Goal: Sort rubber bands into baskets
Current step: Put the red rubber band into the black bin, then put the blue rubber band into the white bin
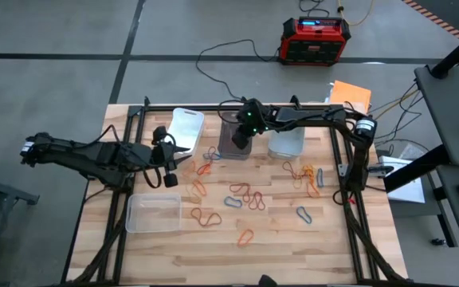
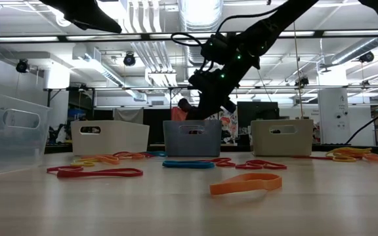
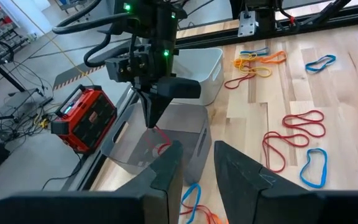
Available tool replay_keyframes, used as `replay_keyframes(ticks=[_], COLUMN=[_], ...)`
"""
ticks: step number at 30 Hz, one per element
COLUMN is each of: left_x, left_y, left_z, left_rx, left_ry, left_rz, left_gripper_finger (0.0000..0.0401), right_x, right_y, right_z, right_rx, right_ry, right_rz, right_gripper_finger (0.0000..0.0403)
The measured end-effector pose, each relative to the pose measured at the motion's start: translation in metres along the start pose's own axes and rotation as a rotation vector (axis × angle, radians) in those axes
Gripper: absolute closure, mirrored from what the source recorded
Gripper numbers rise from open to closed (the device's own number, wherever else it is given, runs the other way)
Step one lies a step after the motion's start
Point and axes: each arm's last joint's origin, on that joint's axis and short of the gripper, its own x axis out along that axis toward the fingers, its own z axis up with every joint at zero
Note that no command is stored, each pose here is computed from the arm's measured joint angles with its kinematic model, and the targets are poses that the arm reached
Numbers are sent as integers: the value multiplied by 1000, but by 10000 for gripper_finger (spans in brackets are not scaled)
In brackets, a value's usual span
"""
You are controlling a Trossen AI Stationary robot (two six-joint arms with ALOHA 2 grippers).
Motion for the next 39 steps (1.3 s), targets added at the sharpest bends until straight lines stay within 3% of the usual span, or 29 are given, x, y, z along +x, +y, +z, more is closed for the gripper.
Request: replay_keyframes(ticks=[6,19,23,30,35,39], left_x=[0,3,3,5,17,30], left_y=[0,-2,-3,-9,-16,-25], left_z=[0,-7,-8,-6,-8,-11], left_rx=[0,-6,-21,-80,-110,-112], left_ry=[1,21,24,2,37,84], left_rz=[0,-2,-6,-173,-185,-189], left_gripper_finger=[326,326,326,326,326,326], right_x=[0,-1,-15,-69,-104,-131], right_y=[1,1,7,48,94,126], right_z=[0,0,6,10,1,-14], right_rx=[15,-2,-32,-157,-274,-344], right_ry=[0,-3,-30,-52,-100,-147], right_rz=[0,-2,28,114,218,230], right_gripper_finger=[385,289,275,282,300,313])
